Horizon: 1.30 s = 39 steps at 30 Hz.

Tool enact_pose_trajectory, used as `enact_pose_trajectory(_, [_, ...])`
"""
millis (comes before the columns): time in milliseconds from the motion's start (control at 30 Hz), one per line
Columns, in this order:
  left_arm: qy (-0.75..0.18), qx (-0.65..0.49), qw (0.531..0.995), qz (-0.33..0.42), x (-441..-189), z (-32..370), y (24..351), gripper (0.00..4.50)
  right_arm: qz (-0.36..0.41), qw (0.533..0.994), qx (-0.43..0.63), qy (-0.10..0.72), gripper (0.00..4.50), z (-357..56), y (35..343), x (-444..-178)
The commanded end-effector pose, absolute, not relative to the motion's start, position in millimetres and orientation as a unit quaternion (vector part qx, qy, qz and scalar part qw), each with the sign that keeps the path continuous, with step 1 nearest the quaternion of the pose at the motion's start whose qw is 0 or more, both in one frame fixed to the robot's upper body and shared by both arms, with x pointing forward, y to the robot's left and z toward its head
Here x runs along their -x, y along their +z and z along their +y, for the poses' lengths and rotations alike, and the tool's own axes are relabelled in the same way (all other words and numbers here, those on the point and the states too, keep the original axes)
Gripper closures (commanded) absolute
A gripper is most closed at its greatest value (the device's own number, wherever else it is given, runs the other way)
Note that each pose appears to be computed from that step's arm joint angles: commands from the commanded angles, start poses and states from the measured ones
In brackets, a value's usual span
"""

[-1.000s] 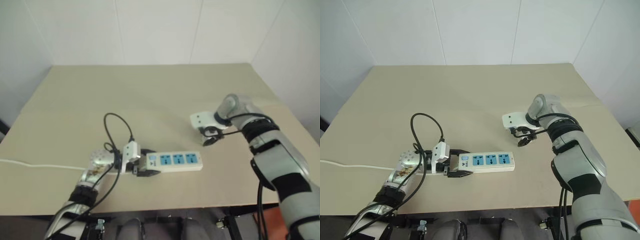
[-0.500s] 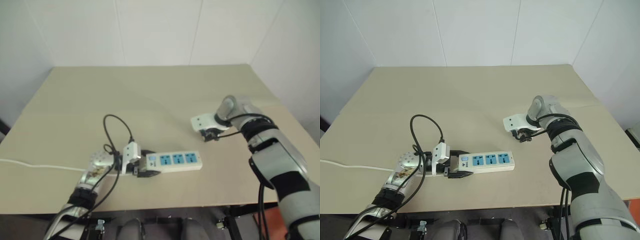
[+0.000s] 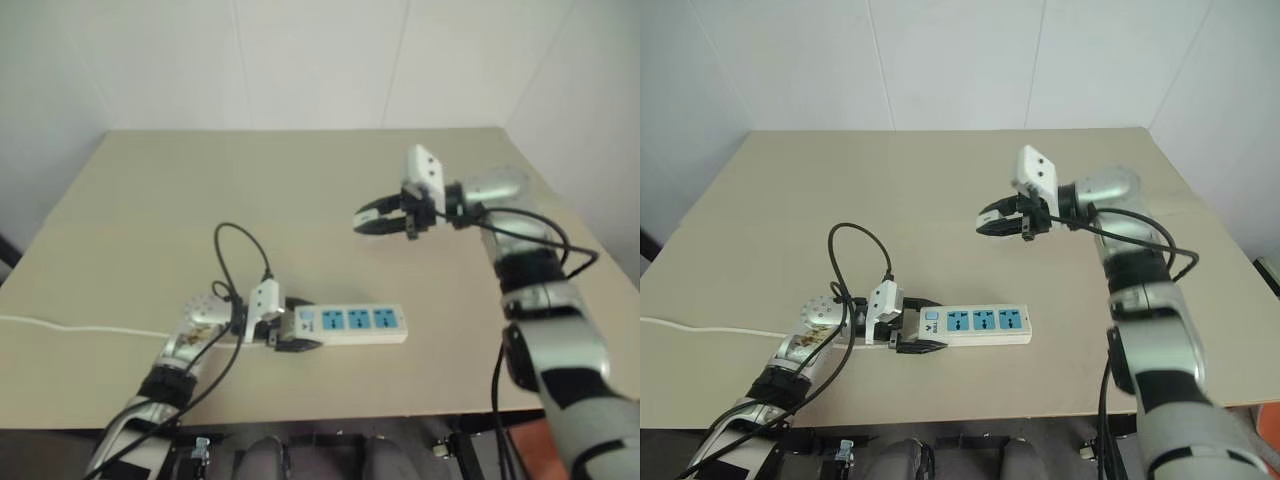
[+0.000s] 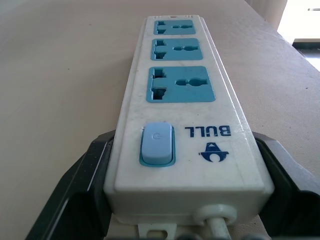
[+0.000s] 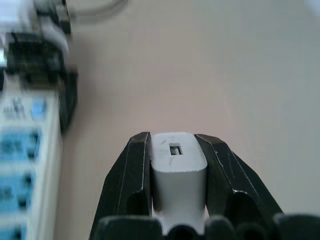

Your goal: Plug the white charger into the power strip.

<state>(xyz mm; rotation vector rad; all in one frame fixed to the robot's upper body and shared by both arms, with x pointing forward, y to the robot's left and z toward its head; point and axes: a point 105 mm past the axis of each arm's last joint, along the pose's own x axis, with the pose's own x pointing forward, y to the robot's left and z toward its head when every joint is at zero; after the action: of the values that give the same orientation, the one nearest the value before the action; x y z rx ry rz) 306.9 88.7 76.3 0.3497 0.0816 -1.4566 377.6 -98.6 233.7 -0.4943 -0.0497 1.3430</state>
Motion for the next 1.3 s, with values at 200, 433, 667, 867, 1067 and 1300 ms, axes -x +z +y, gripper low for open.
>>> enact_pose_trajectory(200, [-0.660, -0.163, 0.729, 0.084, -308, 98, 58, 1.19, -0.129, 0.783, 0.014, 0.608, 3.37, -79, 234, -330])
enact_pose_trajectory(433, [-0.660, -0.164, 0.727, 0.088, -308, 100, 57, 1.19, -0.118, 0.753, -0.061, 0.645, 3.37, -62, 195, -309])
enact_pose_trajectory(667, [-0.657, -0.167, 0.730, 0.091, -308, 103, 57, 1.19, -0.099, 0.740, -0.026, 0.664, 3.37, -52, 163, -303])
enact_pose_trajectory(867, [-0.656, -0.167, 0.731, 0.092, -307, 106, 57, 1.19, -0.091, 0.747, 0.002, 0.659, 3.37, -53, 147, -311])
enact_pose_trajectory(1067, [-0.655, -0.167, 0.731, 0.093, -307, 106, 56, 1.19, -0.083, 0.758, 0.013, 0.647, 3.37, -53, 135, -321])
enact_pose_trajectory(1300, [-0.655, -0.167, 0.731, 0.093, -307, 106, 55, 1.19, -0.079, 0.751, 0.017, 0.655, 3.37, -46, 132, -323])
